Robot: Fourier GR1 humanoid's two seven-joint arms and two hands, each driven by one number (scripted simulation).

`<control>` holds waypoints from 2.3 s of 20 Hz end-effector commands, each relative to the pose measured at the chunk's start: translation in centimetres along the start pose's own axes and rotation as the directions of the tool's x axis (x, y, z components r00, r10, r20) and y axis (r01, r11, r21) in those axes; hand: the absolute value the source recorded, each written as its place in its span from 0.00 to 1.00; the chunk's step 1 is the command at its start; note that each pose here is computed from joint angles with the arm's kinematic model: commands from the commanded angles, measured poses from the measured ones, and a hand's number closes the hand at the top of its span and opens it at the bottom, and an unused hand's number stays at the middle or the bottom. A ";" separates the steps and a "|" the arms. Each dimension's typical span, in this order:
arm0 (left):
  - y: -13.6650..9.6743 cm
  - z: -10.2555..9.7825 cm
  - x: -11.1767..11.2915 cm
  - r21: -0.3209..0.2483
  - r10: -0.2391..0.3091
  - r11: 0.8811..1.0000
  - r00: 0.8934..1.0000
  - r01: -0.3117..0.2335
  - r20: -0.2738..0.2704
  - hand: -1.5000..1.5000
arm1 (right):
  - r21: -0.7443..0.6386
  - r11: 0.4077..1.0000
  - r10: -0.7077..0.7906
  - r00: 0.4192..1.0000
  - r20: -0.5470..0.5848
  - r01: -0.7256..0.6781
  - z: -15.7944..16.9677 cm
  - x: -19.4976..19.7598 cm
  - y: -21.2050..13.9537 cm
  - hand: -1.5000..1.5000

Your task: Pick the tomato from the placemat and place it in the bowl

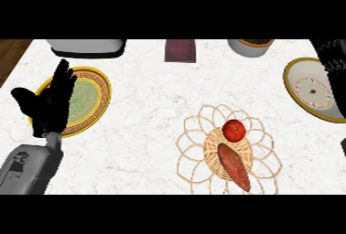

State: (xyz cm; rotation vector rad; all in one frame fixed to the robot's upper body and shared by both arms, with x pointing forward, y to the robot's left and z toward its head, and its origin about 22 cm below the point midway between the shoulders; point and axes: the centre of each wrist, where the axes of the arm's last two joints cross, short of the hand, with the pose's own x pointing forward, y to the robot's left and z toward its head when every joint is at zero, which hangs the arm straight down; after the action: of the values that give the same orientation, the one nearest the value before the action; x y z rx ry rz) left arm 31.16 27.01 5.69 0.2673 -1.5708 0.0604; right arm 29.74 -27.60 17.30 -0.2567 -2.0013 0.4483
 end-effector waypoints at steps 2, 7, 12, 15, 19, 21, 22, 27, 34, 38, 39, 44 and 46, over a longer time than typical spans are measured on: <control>-0.1 0.3 -1.5 -0.063 0.006 0.998 1.000 -0.004 0.026 0.50 | 0.226 0.972 -0.046 0.996 -0.081 0.063 1.2 -1.8 4.1 1.00; -3.8 1.6 -1.0 -0.198 0.012 0.980 1.000 -0.009 0.013 0.50 | 0.481 0.767 0.442 0.893 0.085 -0.425 2.0 -1.4 4.0 1.00; -5.6 3.8 -1.9 -0.235 0.033 0.972 0.999 -0.026 0.027 0.50 | 0.031 0.972 -0.229 0.967 -0.116 0.234 10.1 -8.2 12.7 0.00; -3.6 3.3 -1.7 -0.233 0.027 0.972 1.000 -0.023 0.016 0.50 | 0.043 0.970 -0.241 0.971 0.000 0.241 12.4 -7.8 11.9 0.00; -3.4 3.4 -3.0 -0.229 0.016 0.973 1.000 -0.010 0.022 0.50 | 0.021 0.987 -0.162 0.984 0.075 0.161 11.3 -5.9 10.6 0.00; -6.1 4.9 -1.6 -0.221 0.022 0.975 0.999 -0.013 0.038 0.50 | 0.005 0.999 -0.054 0.998 0.027 0.053 9.1 -4.6 8.5 0.00; -4.9 5.4 -2.2 -0.220 0.006 0.976 0.999 0.002 0.035 0.50 | 0.019 1.000 0.020 0.999 -0.034 -0.019 8.7 -4.6 6.6 0.00; -4.8 5.0 -2.0 -0.256 0.023 0.967 1.000 -0.021 0.006 0.50 | 0.095 0.992 0.090 0.986 -0.141 -0.077 7.0 -1.1 5.1 0.00; -5.6 4.7 -2.4 -0.228 0.035 0.973 0.999 -0.031 0.011 0.50 | 0.266 0.960 0.181 0.922 -0.342 -0.090 4.7 -0.3 5.4 0.00; -6.4 5.1 -2.4 -0.245 0.016 0.969 0.999 -0.008 0.033 0.50 | 0.355 0.931 0.240 0.879 -0.412 -0.088 4.1 -3.5 6.6 0.00; -3.9 3.8 -2.6 -0.245 0.022 0.970 0.999 -0.014 0.033 0.50 | 0.372 0.925 0.245 0.870 -0.429 -0.077 3.3 -2.3 6.3 0.00; -4.2 5.4 -2.4 -0.245 0.043 0.969 0.999 -0.035 0.028 0.50 | 0.420 0.905 0.265 0.856 -0.443 -0.063 4.8 -5.8 7.7 0.00; -4.8 5.3 -1.8 -0.242 0.029 0.970 0.999 -0.021 0.029 0.50 | 0.408 0.913 0.219 0.875 -0.432 -0.027 4.1 -5.9 7.7 0.00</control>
State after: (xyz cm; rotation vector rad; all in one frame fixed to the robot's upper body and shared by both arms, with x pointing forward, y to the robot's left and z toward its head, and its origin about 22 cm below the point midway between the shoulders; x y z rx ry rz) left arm 27.13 21.86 2.83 0.0588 -1.5957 -0.1127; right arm 27.75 -23.79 8.85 -0.2613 -1.3959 0.7781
